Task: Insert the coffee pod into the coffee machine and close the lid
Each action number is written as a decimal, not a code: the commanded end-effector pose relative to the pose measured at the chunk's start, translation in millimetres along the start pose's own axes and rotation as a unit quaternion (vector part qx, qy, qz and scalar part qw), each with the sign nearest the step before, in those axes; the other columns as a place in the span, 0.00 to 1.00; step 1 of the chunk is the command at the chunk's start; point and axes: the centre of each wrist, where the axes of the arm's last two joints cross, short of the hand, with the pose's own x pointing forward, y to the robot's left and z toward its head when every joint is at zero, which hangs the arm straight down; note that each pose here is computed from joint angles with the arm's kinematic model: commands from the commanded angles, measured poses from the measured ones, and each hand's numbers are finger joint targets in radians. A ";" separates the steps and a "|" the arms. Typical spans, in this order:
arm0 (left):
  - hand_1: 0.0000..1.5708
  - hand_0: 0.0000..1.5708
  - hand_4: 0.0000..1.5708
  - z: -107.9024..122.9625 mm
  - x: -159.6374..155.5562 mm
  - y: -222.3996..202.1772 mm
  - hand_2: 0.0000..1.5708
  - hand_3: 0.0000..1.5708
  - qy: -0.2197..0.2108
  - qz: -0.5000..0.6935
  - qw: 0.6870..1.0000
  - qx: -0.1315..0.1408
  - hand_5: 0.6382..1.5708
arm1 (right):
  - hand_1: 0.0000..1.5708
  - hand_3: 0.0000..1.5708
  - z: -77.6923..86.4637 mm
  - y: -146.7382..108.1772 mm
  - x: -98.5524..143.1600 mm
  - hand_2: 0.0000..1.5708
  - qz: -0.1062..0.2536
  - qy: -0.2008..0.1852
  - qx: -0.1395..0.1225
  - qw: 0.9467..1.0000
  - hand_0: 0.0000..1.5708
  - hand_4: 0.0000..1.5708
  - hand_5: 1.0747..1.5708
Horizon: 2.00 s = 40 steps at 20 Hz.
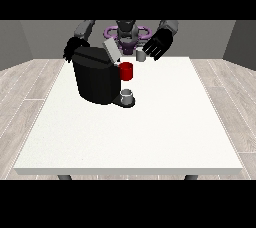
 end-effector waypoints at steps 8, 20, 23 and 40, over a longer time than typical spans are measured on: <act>0.82 0.82 0.32 -17.0 36.6 21.7 0.83 0.78 -0.014 -0.019 1.000 0.019 1.00 | 0.00 0.00 -7.6 1.6 13.1 0.00 0.008 -0.025 -0.003 1.000 0.00 0.33 1.00; 0.81 0.81 0.33 -14.3 20.0 6.1 0.83 0.78 -0.012 -0.009 1.000 0.001 1.00 | 0.00 0.00 4.9 2.1 12.3 0.00 -0.010 -0.015 -0.005 1.000 0.00 0.33 1.00; 0.80 0.80 0.32 -21.0 39.2 -2.6 0.82 0.77 -0.013 -0.023 1.000 0.002 1.00 | 0.00 0.00 -0.6 -10.9 9.4 0.00 -0.013 -0.032 -0.005 0.999 0.00 0.33 1.00; 0.79 0.79 0.31 -24.6 39.1 5.9 0.81 0.76 -0.008 -0.016 1.000 -0.011 1.00 | 0.00 0.00 -9.7 -13.8 29.6 0.00 -0.006 -0.033 -0.007 0.999 0.00 0.28 1.00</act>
